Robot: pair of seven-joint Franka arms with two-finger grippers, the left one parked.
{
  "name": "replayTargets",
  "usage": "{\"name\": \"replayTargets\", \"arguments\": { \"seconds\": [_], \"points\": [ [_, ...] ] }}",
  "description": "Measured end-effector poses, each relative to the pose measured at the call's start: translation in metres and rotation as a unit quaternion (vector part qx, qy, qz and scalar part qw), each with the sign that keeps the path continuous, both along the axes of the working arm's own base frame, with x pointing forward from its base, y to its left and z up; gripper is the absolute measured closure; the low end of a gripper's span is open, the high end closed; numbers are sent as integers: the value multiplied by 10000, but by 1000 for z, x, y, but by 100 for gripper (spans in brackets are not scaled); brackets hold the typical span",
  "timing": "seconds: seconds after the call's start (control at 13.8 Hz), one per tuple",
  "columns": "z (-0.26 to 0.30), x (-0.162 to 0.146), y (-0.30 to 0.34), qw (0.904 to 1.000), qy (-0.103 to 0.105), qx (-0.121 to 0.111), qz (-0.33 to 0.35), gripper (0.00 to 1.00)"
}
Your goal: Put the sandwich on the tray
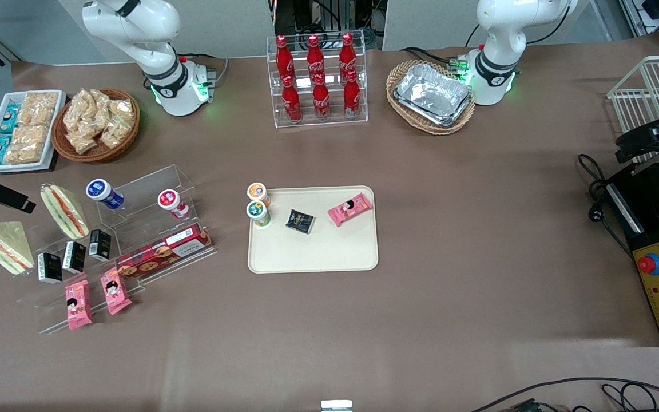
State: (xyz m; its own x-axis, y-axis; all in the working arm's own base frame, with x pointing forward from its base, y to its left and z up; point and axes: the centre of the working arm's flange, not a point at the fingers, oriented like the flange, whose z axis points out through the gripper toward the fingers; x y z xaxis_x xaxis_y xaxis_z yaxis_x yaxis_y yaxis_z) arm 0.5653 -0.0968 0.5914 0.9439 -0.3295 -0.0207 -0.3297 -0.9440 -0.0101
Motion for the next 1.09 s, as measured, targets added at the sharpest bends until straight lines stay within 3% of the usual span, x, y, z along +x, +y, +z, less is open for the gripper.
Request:
{"name": "replayTargets", "arguments": {
  "seconds": [0.58, 1.09],
  "points": [
    [4, -4, -1, 10000, 15, 6, 45, 0],
    [4, -12, -37, 9922, 8, 25, 1243, 0]
  ]
}}
